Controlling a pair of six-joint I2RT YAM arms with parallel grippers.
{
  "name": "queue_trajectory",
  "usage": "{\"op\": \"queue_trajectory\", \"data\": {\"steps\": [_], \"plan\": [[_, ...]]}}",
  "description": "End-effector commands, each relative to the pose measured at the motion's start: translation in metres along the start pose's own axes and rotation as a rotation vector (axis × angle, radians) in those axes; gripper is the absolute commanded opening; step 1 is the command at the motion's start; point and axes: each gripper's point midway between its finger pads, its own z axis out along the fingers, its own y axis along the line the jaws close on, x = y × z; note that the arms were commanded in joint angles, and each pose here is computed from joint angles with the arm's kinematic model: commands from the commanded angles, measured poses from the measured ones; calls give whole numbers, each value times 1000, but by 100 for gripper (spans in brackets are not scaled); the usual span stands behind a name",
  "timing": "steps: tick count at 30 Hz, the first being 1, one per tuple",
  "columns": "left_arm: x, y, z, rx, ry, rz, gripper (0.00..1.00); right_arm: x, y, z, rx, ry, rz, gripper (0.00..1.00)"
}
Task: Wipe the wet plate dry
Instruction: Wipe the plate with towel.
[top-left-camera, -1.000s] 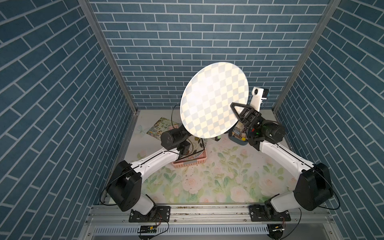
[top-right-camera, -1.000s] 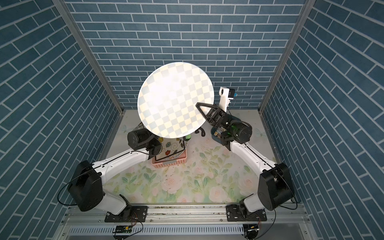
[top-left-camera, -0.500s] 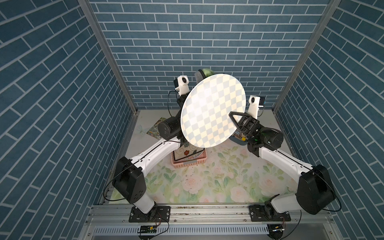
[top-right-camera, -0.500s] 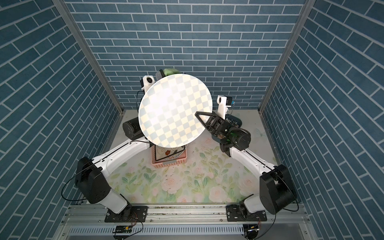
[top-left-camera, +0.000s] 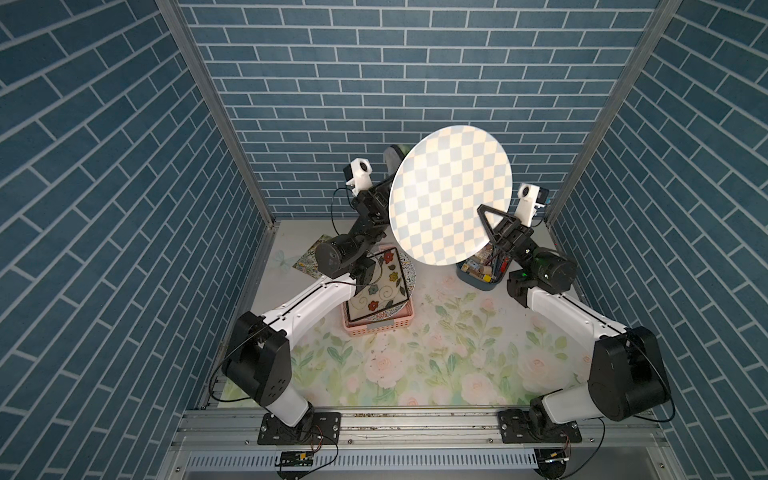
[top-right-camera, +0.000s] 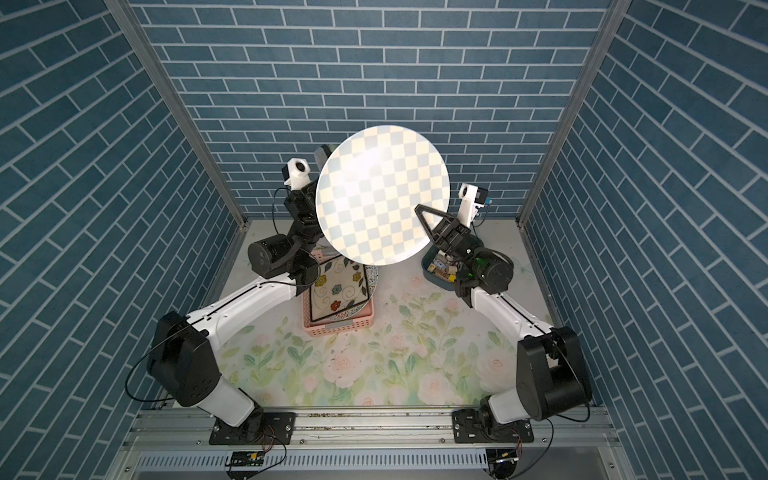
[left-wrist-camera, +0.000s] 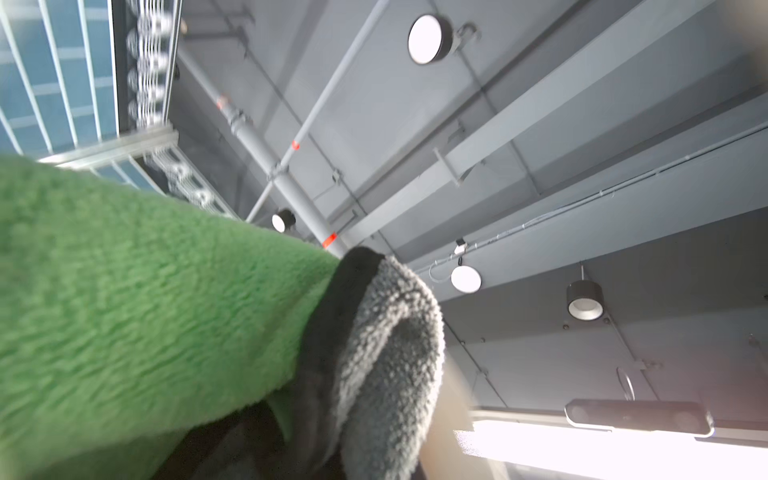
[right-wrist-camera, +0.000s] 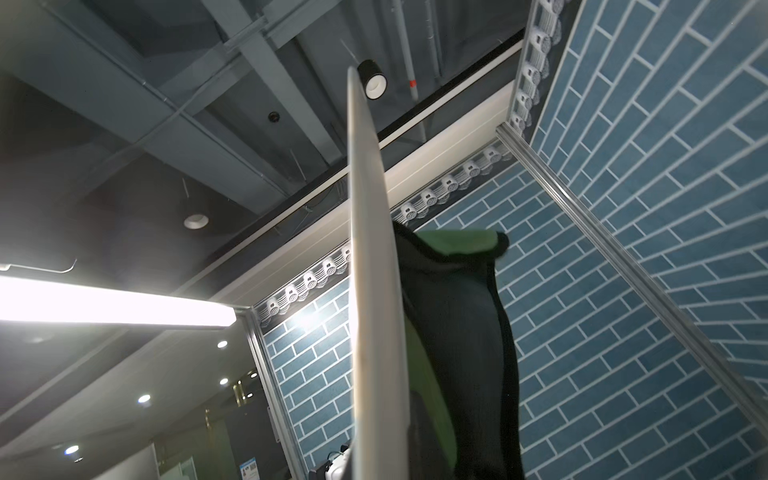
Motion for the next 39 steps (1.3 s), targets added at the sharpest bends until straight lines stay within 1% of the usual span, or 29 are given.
{"op": "queue_trajectory", "data": {"steps": [1, 3, 5, 7, 9, 11, 14, 15, 17, 20, 21, 23, 26, 28, 30, 32, 34, 37, 38, 39], "plan": [[40, -115, -2, 392, 140, 125, 0, 29, 6, 7, -43, 22, -23, 0], [46, -109, -3, 380, 146, 116, 0, 34, 4, 18, -68, 27, -7, 0], [56, -104, -7, 362, 154, 117, 0, 21, 3, 26, -98, -6, -19, 0], [69, -100, -13, 327, 176, 136, 0, -5, 1, 28, -121, -69, -52, 0], [79, -90, -23, 253, 195, 154, 0, -36, 3, 25, -148, -123, -86, 0], [85, -83, -38, 161, 192, 187, 0, -62, 3, 15, -146, -174, -119, 0], [84, -81, -50, 12, 195, 296, 0, -80, -1, -5, -89, -218, -147, 0], [82, -79, -52, -55, 200, 355, 0, -83, -5, -15, -54, -235, -149, 0], [80, -72, -50, -199, 235, 513, 0, -83, -14, -34, 16, -266, -135, 0], [67, -52, -53, -483, 290, 761, 0, -74, -28, -54, 130, -298, -106, 0], [56, -47, -56, -566, 270, 825, 0, -68, -35, -58, 173, -306, -99, 0], [36, -29, -71, -739, 245, 901, 0, -52, -39, -56, 217, -292, -100, 0], [6, 8, -97, -980, 203, 965, 0, -30, -32, -34, 195, -232, -113, 0], [-7, 32, -113, -1095, 202, 997, 0, -15, -27, -16, 171, -192, -114, 0], [-14, 53, -123, -1175, 228, 1022, 0, 1, -24, 1, 152, -153, -117, 0], [-18, 64, -125, -1207, 245, 1032, 0, 14, -23, 13, 147, -118, -113, 0], [-24, 74, -133, -1263, 241, 1042, 0, 30, -20, 22, 136, -81, -109, 0], [-36, 89, -154, -1383, 229, 1070, 0, 60, -12, 35, 96, -37, -76, 0], [-34, 99, -160, -1395, 250, 1059, 0, 67, -8, 41, 71, -29, -66, 0], [-24, 114, -164, -1382, 296, 1026, 0, 70, -6, 45, 52, -24, -61, 0]]}}
